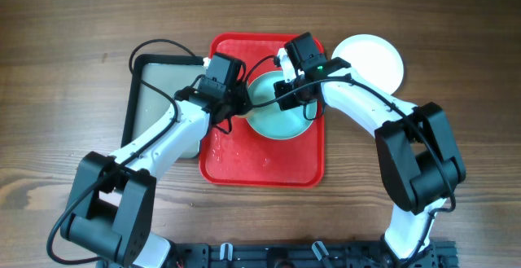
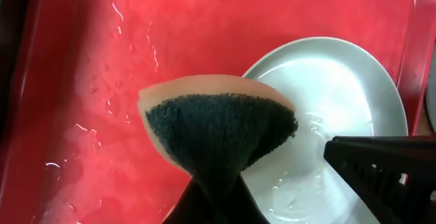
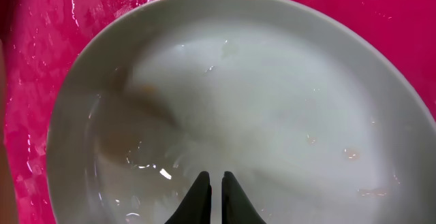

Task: Clean dirty plates on tray and stack at the side
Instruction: 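Continue scrubbing the light blue plate with the sponge in the left gripper, then carry the sponge with the left gripper back into the black water tray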

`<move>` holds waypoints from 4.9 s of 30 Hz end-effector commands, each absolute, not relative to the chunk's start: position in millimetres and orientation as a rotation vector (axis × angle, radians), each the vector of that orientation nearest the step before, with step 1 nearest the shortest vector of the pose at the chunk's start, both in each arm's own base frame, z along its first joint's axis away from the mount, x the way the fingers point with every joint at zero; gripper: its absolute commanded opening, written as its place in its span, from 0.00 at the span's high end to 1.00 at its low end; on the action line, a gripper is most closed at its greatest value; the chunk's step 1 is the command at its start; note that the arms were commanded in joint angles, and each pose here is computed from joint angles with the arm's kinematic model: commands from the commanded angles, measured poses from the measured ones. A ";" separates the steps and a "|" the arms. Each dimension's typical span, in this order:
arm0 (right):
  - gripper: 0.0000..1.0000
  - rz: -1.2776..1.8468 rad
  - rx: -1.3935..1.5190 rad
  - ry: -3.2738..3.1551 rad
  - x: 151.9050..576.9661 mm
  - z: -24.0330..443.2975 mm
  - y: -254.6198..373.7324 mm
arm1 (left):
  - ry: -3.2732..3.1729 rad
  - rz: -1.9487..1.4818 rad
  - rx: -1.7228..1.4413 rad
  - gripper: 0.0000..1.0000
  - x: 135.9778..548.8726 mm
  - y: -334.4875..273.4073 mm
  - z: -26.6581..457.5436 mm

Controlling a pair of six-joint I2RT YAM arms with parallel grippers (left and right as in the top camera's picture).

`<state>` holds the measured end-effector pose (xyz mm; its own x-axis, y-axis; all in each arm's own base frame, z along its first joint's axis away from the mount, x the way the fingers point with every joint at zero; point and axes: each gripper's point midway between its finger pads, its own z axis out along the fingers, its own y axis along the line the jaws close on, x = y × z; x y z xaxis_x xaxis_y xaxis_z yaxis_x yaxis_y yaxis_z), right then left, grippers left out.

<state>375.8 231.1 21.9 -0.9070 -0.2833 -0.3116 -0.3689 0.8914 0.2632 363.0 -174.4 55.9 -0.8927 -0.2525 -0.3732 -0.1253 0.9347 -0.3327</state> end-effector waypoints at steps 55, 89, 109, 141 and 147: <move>0.69 0.343 -0.398 2.830 396.0 21.2 201.5 | 2.755 -0.371 -0.108 0.95 350.2 -219.8 -12.1; 0.87 0.548 -0.287 2.971 367.1 9.8 160.7 | 2.785 -0.243 -0.153 0.96 346.8 -196.5 -18.5; 0.96 0.574 -0.344 2.935 359.7 3.8 196.9 | 2.985 -0.863 -0.099 0.96 302.3 -244.3 -5.4; 0.96 0.576 -0.346 2.923 362.2 4.5 197.8 | 2.870 -0.885 -0.043 0.96 308.7 -269.5 27.7; 0.96 0.576 -0.346 2.923 362.3 4.5 197.9 | 2.549 -0.874 -0.073 0.96 349.6 -224.9 133.2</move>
<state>370.7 187.3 9.8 -0.9609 -0.1847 -0.2063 -0.2448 0.9148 0.3213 333.6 -249.0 77.0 -0.9591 -0.1389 -0.2468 0.0342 0.8084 -0.5877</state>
